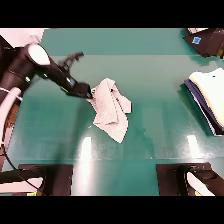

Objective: Fold the shirts.

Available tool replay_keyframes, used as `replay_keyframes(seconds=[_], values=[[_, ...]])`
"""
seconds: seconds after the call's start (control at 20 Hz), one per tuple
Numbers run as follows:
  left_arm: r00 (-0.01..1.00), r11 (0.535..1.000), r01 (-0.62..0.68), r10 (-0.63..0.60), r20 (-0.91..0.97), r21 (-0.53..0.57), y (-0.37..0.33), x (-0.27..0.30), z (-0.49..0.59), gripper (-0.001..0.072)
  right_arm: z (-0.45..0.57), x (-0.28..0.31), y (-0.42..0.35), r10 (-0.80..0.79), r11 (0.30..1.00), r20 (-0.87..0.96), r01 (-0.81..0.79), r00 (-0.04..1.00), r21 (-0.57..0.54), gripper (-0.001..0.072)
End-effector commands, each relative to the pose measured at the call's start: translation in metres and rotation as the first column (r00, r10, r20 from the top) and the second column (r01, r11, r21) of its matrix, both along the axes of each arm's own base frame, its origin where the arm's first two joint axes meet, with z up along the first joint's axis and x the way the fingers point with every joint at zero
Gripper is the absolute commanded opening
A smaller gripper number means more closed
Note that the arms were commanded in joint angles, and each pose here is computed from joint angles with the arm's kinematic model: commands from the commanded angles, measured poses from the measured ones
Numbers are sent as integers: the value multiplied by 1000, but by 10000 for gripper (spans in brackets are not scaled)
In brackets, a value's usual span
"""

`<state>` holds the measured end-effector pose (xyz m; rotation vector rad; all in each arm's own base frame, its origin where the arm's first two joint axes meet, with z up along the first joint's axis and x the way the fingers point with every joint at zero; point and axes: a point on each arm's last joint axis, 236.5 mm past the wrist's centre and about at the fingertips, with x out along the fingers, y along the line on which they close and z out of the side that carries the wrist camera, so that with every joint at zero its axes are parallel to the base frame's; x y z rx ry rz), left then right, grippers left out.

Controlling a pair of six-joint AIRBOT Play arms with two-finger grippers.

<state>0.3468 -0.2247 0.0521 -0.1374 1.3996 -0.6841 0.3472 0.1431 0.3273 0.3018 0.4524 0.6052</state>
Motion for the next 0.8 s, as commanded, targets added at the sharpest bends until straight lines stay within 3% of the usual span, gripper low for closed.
replay_keyframes(seconds=[0.0,0.25,0.45,0.5,0.55,0.6,0.75], values=[[995,996,-73,69,-77,-50,-31,-29,-61,610,-1,0,0,0,1000,-2,0,1000,-4,19],[989,981,-148,150,8,-129,-69,-18,-76,610,-1,0,0,1,1000,-4,-1,1000,-4,19],[984,976,-180,179,-20,-122,-71,-17,-85,598,-2,-1,0,5,1000,-9,-5,1000,-7,19],[984,976,-180,179,-20,-122,-71,-17,-85,421,-3,-2,1,7,1000,-11,-7,1000,-7,19],[984,976,-180,179,-19,-125,-72,-17,-84,168,-4,-2,1,10,1000,-15,-10,1000,-9,19],[984,976,-175,174,-22,-126,-72,-18,-83,31,-5,-3,1,13,1000,-19,-13,1000,-11,19],[998,992,-57,61,26,-110,-58,-21,-48,21,-16,-4,0,18,999,-50,-20,999,-43,19]])
